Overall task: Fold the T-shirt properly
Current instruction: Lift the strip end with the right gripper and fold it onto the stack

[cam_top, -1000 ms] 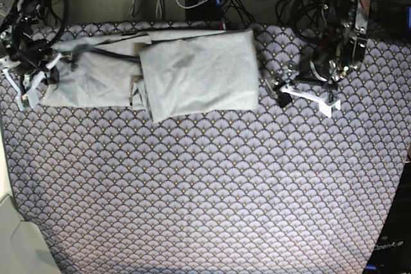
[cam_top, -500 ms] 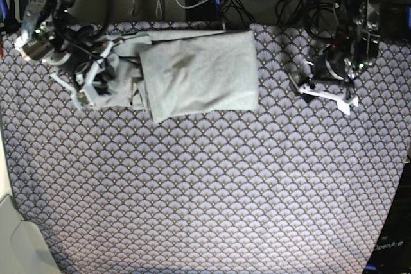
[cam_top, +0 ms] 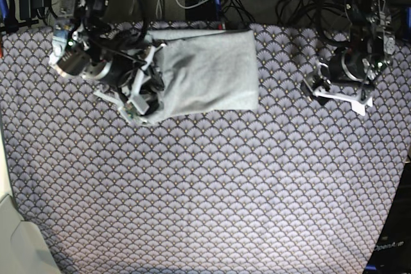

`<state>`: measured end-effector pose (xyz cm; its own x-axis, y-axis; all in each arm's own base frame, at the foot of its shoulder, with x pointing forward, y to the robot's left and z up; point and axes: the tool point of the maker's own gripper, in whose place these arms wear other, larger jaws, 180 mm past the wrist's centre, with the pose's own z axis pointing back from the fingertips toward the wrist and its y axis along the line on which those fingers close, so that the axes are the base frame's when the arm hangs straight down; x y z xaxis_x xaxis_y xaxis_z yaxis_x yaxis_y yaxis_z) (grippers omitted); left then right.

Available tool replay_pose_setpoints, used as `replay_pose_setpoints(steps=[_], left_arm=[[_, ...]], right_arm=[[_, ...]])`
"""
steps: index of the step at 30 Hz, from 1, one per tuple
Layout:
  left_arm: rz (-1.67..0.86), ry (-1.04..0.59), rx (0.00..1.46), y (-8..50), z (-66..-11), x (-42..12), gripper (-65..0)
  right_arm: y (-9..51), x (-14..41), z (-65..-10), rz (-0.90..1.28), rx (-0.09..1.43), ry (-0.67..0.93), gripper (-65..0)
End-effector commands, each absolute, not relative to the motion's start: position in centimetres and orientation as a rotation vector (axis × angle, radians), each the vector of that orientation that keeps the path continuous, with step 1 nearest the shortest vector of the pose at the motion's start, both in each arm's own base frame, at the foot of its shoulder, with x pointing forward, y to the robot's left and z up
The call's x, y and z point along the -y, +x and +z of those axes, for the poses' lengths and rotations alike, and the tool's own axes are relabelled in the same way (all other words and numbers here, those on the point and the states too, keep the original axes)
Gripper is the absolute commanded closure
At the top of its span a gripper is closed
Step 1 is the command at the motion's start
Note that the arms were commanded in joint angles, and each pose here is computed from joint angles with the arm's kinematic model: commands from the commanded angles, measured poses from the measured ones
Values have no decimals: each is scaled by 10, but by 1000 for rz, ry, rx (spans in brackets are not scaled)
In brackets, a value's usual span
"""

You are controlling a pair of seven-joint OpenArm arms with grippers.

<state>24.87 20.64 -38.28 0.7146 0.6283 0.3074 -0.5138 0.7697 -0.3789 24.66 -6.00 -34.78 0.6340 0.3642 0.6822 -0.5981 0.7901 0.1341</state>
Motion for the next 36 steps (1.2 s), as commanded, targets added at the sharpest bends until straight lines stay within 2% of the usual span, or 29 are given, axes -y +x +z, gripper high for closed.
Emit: replay_pose_setpoints(steps=[1, 7, 16, 22, 30, 36], left_arm=[[633, -272, 454, 249, -377, -210, -399], [634, -214, 465, 245, -375, -233, -399], [713, -133, 510, 238, -363, -283, -399], [717, -131, 513, 238, -362, -284, -399], [717, -129, 511, 237, -363, -283, -399], [716, -130, 510, 237, -363, -283, -399]], right_arm=[[252, 49, -336, 577, 738, 402, 0], [246, 17, -333, 663, 736, 462, 0], [251, 24, -331, 701, 714, 417, 0], [248, 7, -326, 715, 719, 451, 0], [270, 31, -314, 776, 720, 335, 0], [244, -9, -322, 858, 681, 429, 0]])
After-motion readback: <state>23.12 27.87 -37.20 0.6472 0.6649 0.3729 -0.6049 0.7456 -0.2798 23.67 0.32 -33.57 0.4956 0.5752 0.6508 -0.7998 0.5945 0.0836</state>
